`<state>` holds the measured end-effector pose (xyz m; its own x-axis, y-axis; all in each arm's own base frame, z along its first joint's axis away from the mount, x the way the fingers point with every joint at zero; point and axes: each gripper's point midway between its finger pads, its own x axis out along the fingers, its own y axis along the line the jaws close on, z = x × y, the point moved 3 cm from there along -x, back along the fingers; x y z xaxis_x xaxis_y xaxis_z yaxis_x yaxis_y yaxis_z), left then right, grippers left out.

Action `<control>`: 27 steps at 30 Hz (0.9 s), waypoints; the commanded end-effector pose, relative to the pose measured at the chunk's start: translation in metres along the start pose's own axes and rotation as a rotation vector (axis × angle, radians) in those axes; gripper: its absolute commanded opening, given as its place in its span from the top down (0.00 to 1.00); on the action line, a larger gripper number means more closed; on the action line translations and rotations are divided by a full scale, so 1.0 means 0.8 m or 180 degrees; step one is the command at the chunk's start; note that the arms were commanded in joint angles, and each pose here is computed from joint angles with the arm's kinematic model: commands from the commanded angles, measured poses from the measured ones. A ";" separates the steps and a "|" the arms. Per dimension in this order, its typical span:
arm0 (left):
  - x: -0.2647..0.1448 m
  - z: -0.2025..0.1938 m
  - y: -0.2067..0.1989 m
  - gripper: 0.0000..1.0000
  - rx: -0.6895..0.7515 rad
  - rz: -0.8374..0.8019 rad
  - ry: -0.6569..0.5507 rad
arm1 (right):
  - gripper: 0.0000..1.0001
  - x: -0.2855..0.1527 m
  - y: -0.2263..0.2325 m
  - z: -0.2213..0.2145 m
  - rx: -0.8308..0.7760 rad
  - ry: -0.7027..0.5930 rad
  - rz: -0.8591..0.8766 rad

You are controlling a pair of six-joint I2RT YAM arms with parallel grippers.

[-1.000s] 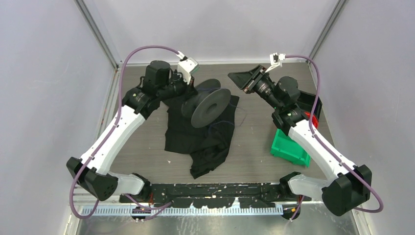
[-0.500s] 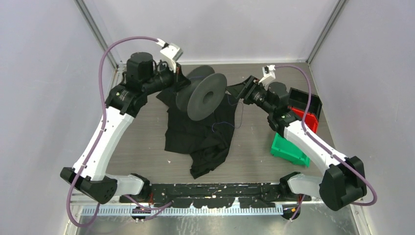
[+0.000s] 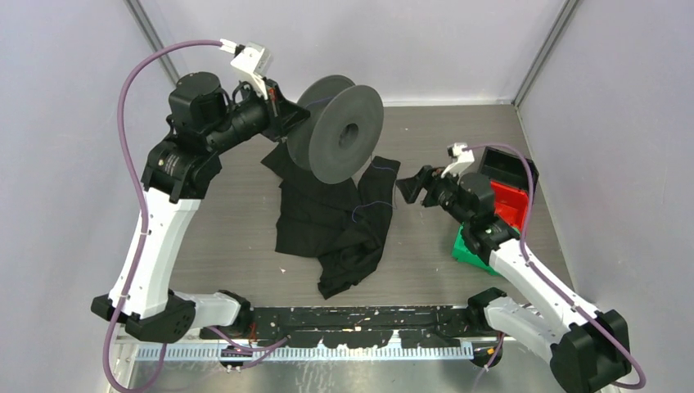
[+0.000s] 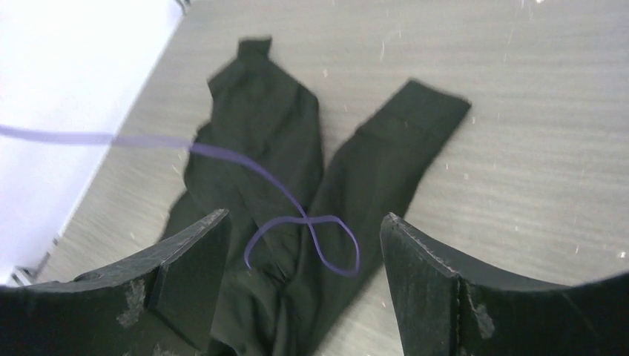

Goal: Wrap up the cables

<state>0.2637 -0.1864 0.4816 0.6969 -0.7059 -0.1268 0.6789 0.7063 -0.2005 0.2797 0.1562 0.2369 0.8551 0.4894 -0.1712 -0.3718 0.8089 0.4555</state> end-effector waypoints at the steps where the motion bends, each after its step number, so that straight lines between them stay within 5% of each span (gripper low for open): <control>1: -0.024 0.053 -0.015 1.00 -0.0023 -0.0025 -0.0548 | 0.22 0.002 -0.005 -0.036 -0.0203 0.0123 0.0212; 8: -0.021 0.059 -0.019 1.00 -0.0064 -0.0099 -0.0603 | 0.21 0.021 -0.007 -0.083 -0.0164 0.0359 0.0278; 18: -0.022 0.063 -0.019 1.00 -0.0085 -0.0088 -0.0618 | 0.25 0.085 -0.021 -0.081 -0.0182 0.0014 0.0019; 20: -0.021 0.064 -0.019 1.00 -0.0093 -0.0075 -0.0621 | 0.38 0.095 -0.025 -0.084 -0.0178 0.0003 -0.0007; 24: -0.017 0.065 -0.011 1.00 -0.0151 0.0037 -0.0641 | 0.98 0.101 -0.016 -0.085 -0.0116 0.0143 0.0034; 27: -0.006 0.065 0.013 1.00 -0.0260 0.0394 -0.0656 | 0.99 0.089 -0.011 -0.101 -0.0351 0.0669 -0.0290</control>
<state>0.2663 -0.1852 0.4888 0.7283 -0.6776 -0.1019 0.6352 0.7234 -0.2706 0.3125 0.1988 0.1168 0.7920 0.4947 -0.3577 -0.3439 0.8457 0.4081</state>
